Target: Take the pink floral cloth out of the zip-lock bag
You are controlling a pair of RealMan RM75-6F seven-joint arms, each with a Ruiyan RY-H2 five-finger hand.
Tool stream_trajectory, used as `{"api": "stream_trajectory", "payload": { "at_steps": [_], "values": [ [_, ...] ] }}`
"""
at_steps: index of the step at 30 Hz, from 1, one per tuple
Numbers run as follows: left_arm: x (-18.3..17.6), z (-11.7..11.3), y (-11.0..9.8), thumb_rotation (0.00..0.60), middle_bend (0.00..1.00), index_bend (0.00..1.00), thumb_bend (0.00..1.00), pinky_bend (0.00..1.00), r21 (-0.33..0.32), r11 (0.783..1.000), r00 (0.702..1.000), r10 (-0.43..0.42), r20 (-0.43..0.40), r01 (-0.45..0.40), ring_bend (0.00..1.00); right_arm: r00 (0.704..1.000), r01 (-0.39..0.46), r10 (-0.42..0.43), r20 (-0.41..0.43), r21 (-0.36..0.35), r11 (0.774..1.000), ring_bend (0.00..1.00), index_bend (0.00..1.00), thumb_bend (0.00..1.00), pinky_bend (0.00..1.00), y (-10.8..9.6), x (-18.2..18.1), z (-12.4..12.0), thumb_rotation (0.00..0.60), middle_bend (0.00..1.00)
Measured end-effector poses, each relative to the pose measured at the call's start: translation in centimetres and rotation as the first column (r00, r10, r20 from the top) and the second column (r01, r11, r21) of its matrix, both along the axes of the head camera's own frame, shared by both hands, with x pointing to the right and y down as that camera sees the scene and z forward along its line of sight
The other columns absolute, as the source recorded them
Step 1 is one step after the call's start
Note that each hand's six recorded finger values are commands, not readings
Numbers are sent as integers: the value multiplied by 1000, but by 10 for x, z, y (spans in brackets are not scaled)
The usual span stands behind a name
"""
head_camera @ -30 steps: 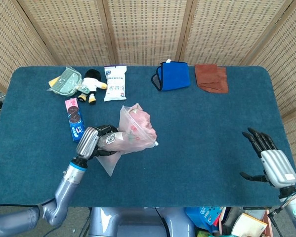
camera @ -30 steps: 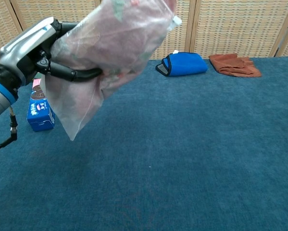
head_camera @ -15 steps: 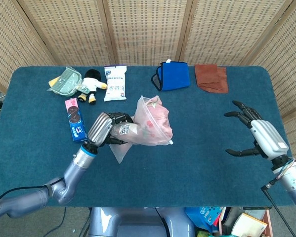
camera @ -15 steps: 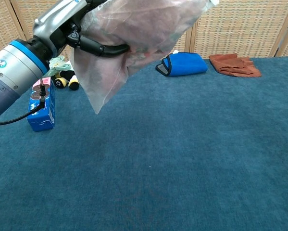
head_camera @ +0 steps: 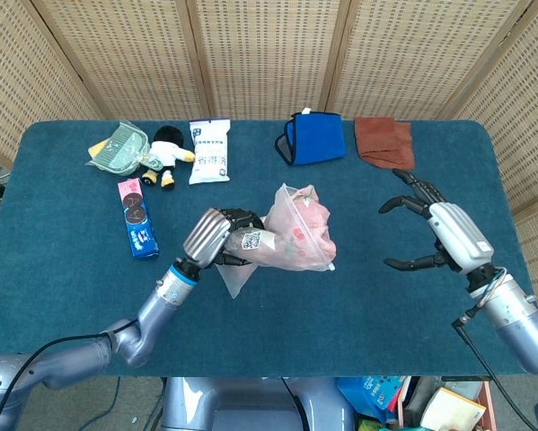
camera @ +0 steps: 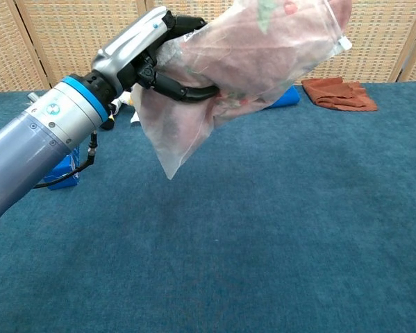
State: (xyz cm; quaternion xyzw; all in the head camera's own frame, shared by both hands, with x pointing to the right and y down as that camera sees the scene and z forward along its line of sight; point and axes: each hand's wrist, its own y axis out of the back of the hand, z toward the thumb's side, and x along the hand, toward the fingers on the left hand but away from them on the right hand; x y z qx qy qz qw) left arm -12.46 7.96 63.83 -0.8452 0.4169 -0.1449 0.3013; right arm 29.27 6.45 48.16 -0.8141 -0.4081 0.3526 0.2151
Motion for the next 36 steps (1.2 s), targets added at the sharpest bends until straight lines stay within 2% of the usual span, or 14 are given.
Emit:
{"api": "stream_trajectory", "payload": {
  "at_steps": [11,21,36],
  "values": [
    [31,-2,8,600,599,631,342,641,-12,999,999,45,-28,-46,557,997,62,-61,-50,20,998,0,337,63,0,-5,-31,1,600,0],
    [40,-5,8,600,599,631,342,641,-11,999,998,42,-42,-42,557,995,93,-94,-32,-21,995,0,337,63,0,0,-62,4,600,0],
    [45,-3,14,600,599,636,342,641,-16,1000,997,16,-77,-17,557,991,120,-123,-53,-54,991,0,337,63,0,2,-85,16,600,0]
  ]
}}
